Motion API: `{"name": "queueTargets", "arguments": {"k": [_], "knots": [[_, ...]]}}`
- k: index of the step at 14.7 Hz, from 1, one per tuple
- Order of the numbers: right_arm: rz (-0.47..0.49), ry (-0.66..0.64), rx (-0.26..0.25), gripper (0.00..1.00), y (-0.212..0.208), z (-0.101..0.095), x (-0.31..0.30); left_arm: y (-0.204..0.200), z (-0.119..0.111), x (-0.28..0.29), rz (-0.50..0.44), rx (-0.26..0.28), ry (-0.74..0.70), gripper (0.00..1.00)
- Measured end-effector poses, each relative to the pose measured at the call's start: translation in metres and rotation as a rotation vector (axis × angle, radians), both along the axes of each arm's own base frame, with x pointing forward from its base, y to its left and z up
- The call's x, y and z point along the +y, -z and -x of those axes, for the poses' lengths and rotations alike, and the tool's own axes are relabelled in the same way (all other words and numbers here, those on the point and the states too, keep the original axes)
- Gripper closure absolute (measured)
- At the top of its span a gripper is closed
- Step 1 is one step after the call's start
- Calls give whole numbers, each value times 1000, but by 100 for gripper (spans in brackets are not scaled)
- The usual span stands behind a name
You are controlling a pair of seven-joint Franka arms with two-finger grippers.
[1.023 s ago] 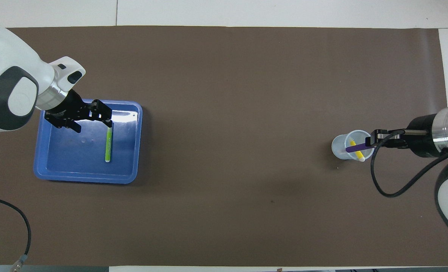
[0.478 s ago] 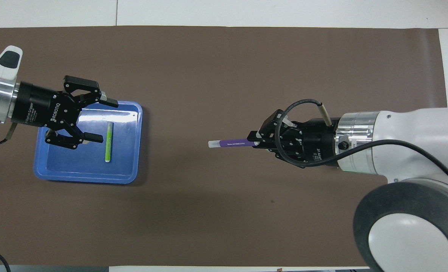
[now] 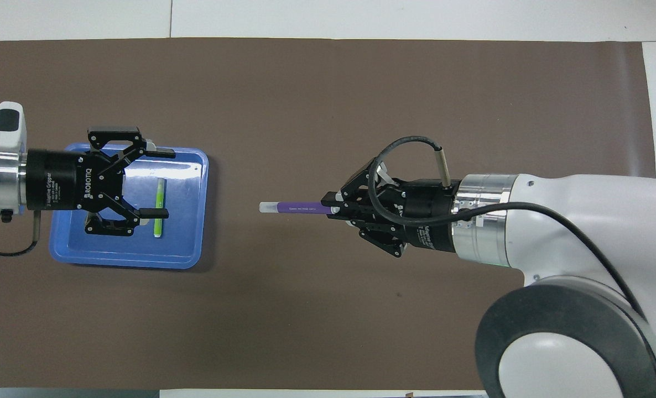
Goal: Right arm passes pens to left for tray arrangement
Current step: 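Bring the purple pen to the left gripper and close the left gripper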
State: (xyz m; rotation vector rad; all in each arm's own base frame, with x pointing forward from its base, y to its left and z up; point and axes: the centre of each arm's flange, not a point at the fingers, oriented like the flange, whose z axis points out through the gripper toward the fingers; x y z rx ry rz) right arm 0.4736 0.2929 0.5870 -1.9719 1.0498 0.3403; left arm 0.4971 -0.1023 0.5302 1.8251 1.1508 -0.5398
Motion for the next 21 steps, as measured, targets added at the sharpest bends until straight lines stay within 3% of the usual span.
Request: {"name": "queueTargets", "arguments": {"k": [3, 6, 10, 16, 21], "knots": [[-34, 36, 68, 83, 3, -1, 34, -7, 20, -20, 2, 5, -86, 0], [-60, 57, 95, 83, 10, -2, 61, -13, 33, -40, -6, 13, -105, 0], [-81, 78, 100, 83, 16, -4, 78, -8, 43, -44, -13, 19, -103, 0], [-83, 74, 101, 83, 16, -6, 80, -6, 48, -47, -17, 22, -110, 23], [-75, 69, 94, 83, 16, -6, 81, -6, 47, -45, -15, 24, -113, 26]]}}
